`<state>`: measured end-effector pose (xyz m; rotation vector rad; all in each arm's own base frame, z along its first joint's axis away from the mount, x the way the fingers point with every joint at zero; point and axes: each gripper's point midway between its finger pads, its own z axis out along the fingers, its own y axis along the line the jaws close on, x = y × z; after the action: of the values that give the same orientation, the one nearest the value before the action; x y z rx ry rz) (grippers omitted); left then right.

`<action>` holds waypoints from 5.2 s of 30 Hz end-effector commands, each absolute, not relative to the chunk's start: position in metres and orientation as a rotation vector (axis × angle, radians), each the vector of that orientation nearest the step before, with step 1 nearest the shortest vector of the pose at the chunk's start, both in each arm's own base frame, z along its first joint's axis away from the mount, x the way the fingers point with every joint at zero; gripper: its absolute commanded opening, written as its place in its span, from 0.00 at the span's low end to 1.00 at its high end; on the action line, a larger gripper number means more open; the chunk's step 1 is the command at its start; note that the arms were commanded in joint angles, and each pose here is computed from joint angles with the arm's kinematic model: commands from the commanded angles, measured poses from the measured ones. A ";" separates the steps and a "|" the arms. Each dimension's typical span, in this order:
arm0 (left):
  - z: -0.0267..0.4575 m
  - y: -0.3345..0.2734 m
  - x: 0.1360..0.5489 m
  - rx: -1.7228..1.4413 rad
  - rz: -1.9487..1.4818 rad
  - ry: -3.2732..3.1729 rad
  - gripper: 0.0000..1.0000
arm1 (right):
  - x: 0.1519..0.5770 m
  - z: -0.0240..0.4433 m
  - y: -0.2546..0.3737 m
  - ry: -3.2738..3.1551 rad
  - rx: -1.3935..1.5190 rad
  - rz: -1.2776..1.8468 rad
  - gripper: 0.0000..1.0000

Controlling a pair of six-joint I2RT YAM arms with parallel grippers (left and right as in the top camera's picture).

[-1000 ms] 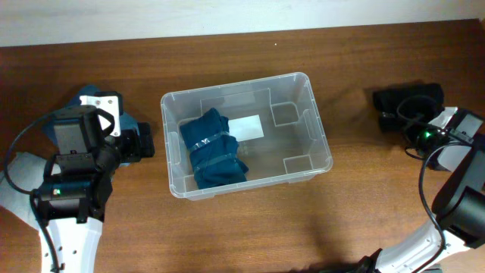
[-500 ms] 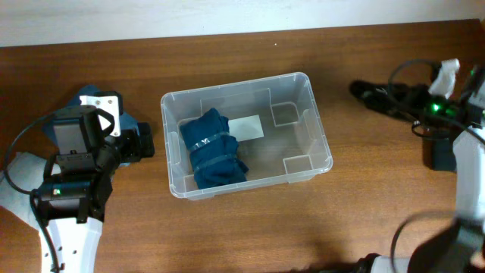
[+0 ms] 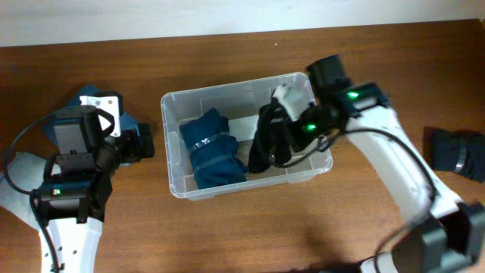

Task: Pack container
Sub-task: 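Place the black garment in the bin beside the teal one, then grasp the second black garment on the right with the right gripper, then lower the black garment into the bin and press it down, then grasp the light-blue jeans with the left gripper and lift them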

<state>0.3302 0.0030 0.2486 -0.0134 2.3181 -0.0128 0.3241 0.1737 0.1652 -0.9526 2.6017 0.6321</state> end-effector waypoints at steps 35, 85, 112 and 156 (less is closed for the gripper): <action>0.246 0.003 0.336 -0.025 -0.010 2.334 0.99 | 0.273 0.055 -0.275 2.126 1.362 0.373 0.99; 0.240 0.005 0.330 -0.031 0.003 2.368 0.99 | 0.315 0.080 0.204 2.972 -1.119 0.389 0.99; 0.238 0.016 0.326 -0.055 0.081 2.381 0.99 | 0.336 0.082 0.200 2.952 -1.098 0.280 0.51; -0.020 0.231 0.250 -1.525 -0.735 2.276 0.01 | 0.379 0.223 0.192 2.701 -0.948 0.280 0.98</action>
<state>0.2325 0.2790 0.0019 -1.6146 2.2546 -0.3891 0.3773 0.1952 0.2269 -0.9582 2.6860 0.2889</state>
